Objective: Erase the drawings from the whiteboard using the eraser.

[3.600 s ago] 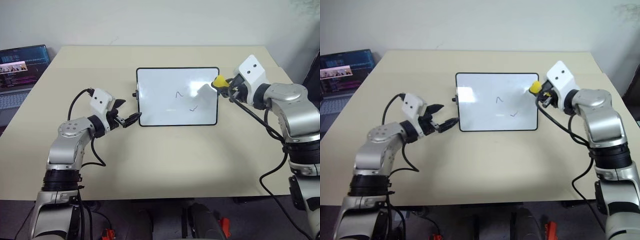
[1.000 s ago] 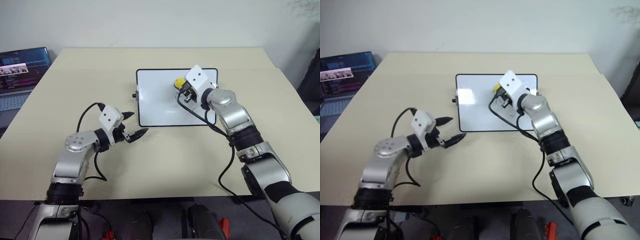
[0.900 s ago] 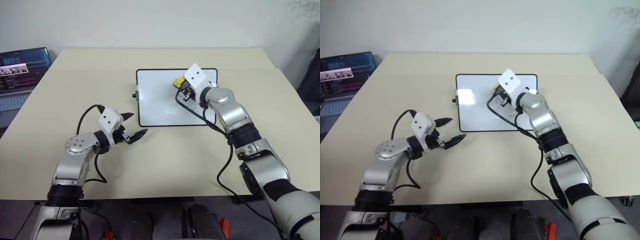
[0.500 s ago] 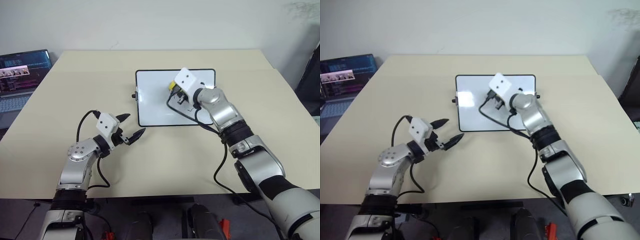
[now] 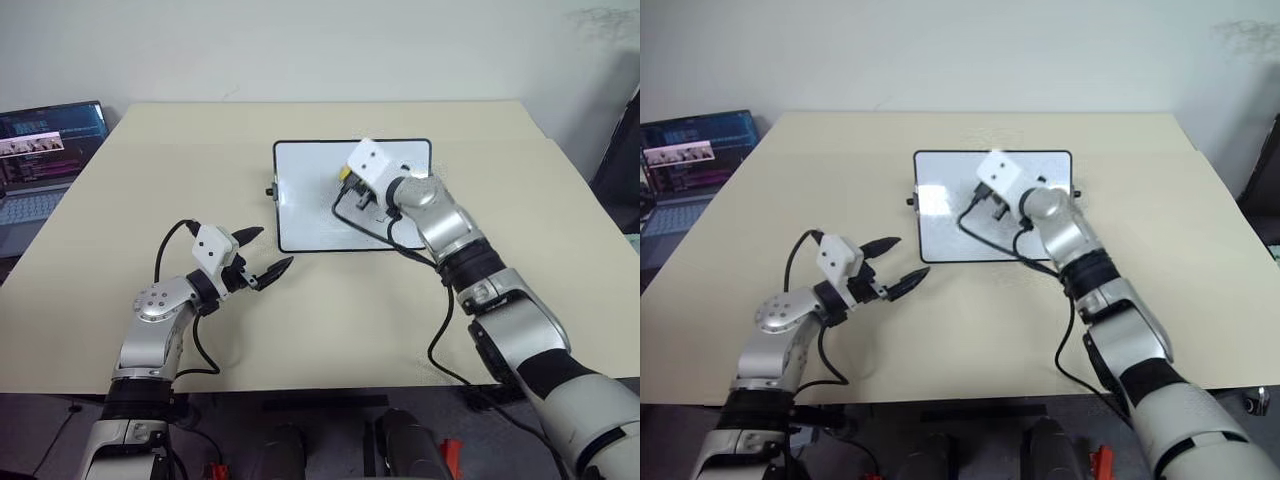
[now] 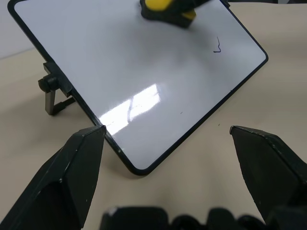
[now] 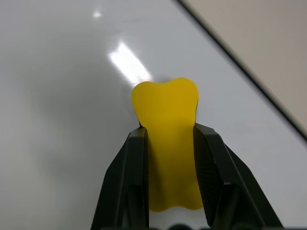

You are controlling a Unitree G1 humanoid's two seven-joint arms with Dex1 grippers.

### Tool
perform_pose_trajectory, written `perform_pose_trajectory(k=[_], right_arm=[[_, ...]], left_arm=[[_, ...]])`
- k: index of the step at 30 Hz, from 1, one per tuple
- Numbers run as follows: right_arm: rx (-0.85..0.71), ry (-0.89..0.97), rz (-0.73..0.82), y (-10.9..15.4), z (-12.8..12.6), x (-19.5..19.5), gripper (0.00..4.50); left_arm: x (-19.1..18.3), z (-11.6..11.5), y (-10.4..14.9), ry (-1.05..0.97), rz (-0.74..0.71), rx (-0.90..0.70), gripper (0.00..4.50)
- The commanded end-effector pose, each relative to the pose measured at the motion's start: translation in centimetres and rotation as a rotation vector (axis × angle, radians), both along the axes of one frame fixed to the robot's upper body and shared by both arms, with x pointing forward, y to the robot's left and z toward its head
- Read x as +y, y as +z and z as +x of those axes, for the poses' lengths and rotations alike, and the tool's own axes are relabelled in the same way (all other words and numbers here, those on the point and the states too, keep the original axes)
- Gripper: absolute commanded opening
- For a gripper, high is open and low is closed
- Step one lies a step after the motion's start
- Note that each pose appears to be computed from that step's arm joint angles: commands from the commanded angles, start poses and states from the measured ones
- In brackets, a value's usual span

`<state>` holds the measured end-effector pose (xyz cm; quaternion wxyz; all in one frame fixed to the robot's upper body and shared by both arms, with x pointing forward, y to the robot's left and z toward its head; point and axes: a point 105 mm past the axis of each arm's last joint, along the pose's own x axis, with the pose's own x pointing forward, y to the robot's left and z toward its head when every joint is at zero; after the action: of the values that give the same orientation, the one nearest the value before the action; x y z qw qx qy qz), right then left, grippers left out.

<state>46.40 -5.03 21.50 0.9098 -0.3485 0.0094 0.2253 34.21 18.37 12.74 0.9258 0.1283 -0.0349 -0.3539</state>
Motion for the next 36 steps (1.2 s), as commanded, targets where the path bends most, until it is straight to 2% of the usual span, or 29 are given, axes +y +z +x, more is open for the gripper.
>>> perform_pose_trajectory(k=[1, 11, 16, 20, 24, 27, 29, 32, 36], right_arm=[[-0.043, -0.037, 0.015, 1.2, 0.5, -0.8, 0.97], [0.154, 0.2, -0.03, -3.7, -3.0, 4.0, 0.97], [0.171, 0.201, -0.043, -4.1, -3.4, 3.6, 0.97], [0.095, 0.231, 0.042, -1.5, -3.3, 3.4, 0.97], [0.013, 0.203, 0.116, 1.5, -3.2, 1.5, 0.97], [-0.078, 0.264, 0.243, 5.0, -4.5, 0.6, 0.97], [-0.106, 0.282, 0.33, 6.5, -5.5, -1.4, 0.97], [-0.127, 0.194, 0.356, 7.1, -5.7, -5.5, 0.97], [-0.1, 0.073, 0.299, 5.5, -6.1, -10.3, 0.97]], left_arm=[[0.0, -0.1, 1.2, -0.015, 0.012, -0.037, 4.5], [0.1, -0.2, 1.3, -0.01, 0.01, -0.035, 4.5], [0.1, -0.1, 1.5, -0.007, 0.011, -0.036, 4.5], [0.2, 0.0, 1.5, -0.007, 0.013, -0.038, 4.5], [0.1, 0.2, 1.7, -0.01, 0.009, -0.04, 4.5], [0.0, 0.3, 1.8, -0.014, 0.005, -0.039, 4.5], [0.0, 0.4, 1.8, -0.016, 0.005, -0.039, 4.5], [-0.1, 0.4, 1.8, -0.019, 0.0, -0.041, 4.5], [-0.1, 0.5, 1.9, -0.016, -0.003, -0.045, 4.5]])
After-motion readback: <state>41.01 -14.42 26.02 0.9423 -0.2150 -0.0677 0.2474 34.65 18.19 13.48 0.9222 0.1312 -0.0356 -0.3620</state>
